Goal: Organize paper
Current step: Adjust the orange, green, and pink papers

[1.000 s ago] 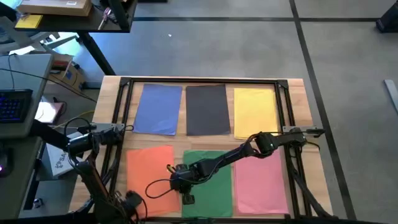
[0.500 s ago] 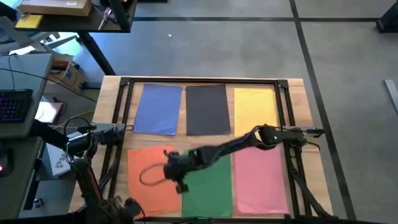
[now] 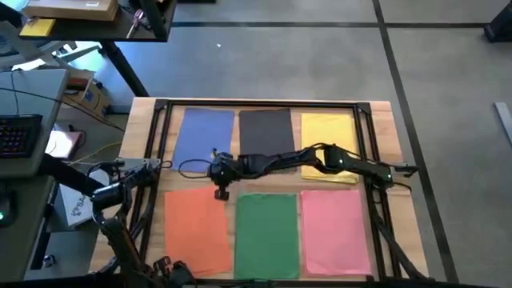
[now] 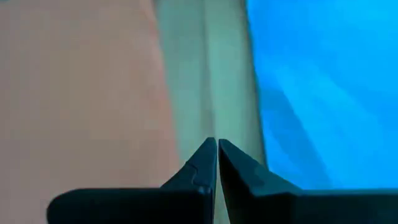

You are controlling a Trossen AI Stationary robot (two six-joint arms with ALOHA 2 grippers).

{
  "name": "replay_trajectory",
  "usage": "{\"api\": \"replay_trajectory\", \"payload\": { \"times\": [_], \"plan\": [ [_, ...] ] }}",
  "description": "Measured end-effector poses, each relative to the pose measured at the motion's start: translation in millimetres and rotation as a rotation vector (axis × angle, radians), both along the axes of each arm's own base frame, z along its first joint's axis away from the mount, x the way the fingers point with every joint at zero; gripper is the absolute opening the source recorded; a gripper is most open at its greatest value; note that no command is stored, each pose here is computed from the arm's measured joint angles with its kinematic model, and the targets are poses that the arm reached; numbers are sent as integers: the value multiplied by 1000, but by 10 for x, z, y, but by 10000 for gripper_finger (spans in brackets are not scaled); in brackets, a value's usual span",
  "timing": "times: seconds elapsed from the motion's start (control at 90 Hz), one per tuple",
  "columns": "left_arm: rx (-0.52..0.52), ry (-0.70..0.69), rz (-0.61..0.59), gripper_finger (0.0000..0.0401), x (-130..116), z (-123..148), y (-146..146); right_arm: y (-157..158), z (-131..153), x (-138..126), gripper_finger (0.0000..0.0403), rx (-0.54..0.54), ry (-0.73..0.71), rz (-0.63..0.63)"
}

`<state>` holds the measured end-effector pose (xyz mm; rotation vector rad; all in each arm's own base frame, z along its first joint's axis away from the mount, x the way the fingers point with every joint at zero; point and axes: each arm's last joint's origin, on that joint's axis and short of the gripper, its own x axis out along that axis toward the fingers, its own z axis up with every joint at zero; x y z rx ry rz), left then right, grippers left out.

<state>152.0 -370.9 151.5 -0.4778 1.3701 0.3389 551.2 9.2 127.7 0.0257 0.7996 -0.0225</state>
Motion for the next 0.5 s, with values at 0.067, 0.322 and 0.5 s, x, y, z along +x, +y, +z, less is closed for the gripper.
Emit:
{"api": "replay_trajectory", "payload": {
  "times": [0.067, 0.322, 0.5],
  "plan": [
    [25, 29, -6, 0, -38, -5, 19, -44, -85, -12, 0, 0, 34, 1],
    [96, 107, 18, 0, -181, -8, 68, 51, -166, -44, 0, -3, 92, 45],
    [132, 126, 47, 0, -260, -6, 84, 151, -174, -57, 0, -18, 105, 73]
  ]
}}
